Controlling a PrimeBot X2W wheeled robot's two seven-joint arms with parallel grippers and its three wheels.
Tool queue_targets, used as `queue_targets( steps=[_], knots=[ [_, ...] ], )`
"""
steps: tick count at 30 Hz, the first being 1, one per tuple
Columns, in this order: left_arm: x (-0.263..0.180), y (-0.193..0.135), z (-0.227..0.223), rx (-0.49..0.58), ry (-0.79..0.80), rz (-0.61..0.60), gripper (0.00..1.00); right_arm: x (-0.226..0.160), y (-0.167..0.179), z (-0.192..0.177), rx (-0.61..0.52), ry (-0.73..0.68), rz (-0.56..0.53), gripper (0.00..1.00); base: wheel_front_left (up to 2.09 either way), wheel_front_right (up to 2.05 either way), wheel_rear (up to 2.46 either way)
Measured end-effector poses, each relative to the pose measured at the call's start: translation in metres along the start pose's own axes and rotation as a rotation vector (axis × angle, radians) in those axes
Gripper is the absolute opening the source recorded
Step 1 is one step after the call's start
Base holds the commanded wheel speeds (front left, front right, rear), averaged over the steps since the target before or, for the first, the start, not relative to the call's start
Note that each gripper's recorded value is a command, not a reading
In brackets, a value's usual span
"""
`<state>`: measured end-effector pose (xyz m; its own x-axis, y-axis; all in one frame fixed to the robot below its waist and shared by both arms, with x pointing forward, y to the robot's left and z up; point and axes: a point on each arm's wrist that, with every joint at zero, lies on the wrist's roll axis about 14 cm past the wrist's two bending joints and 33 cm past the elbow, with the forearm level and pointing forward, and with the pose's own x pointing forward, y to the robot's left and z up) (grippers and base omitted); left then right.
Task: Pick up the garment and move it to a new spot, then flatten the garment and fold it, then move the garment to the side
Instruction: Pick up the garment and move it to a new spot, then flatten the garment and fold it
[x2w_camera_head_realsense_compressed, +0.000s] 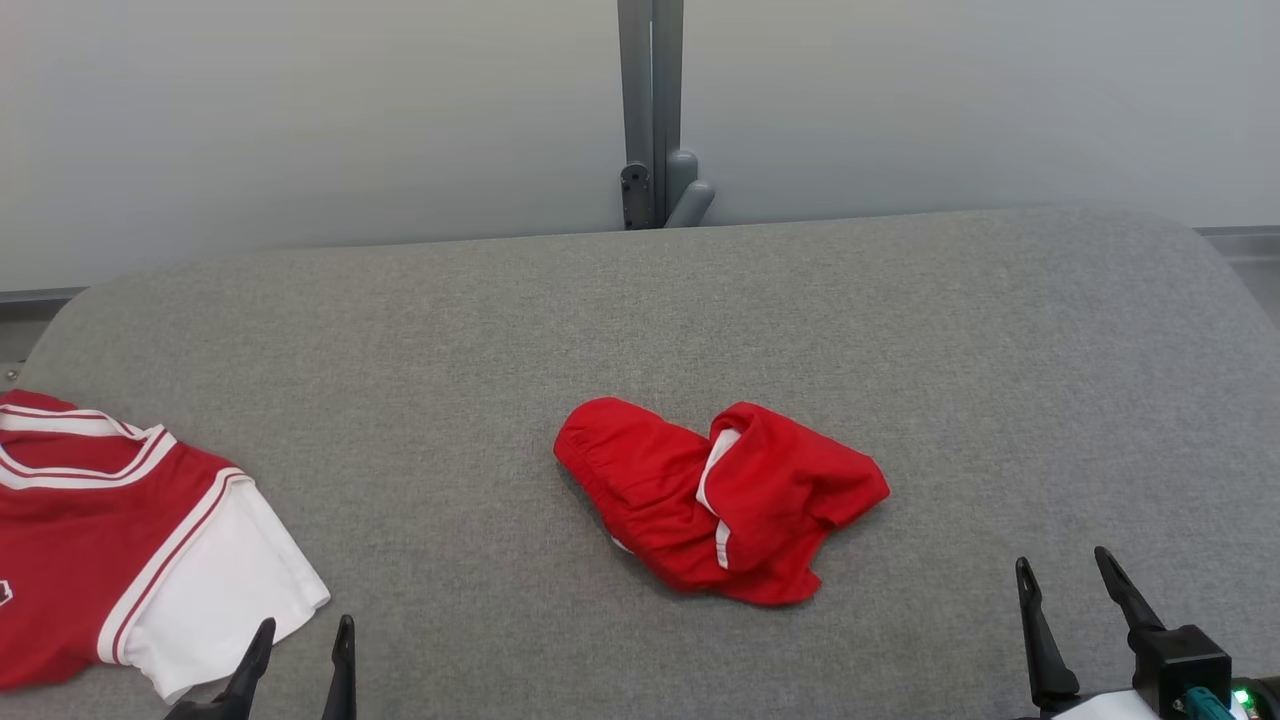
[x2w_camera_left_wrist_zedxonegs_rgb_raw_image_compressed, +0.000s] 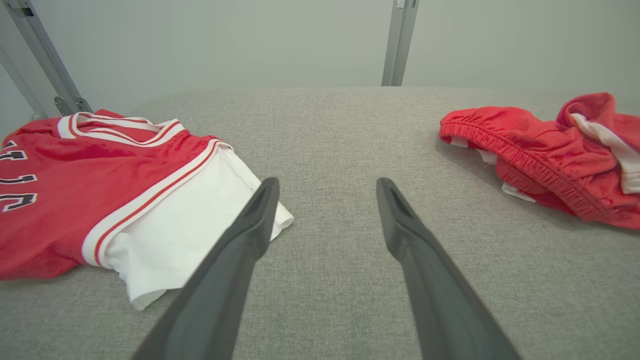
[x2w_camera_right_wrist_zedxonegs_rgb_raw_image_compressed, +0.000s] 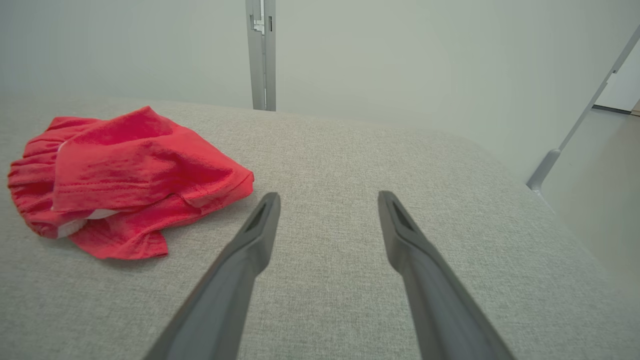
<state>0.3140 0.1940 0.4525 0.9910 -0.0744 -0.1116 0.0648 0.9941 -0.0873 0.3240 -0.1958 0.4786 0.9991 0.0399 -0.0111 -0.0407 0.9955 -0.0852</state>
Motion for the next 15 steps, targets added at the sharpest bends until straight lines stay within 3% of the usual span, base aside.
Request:
queue_targets(
  steps=[15],
  knots=[
    [0.0031,-0.0019,0.0029,-0.032,-0.029,-0.01,1.0,-0.0033,-0.0084,-0.0048,-0.004,0.016,-0.027,1.0,0.0,0.0,0.0]
  ],
)
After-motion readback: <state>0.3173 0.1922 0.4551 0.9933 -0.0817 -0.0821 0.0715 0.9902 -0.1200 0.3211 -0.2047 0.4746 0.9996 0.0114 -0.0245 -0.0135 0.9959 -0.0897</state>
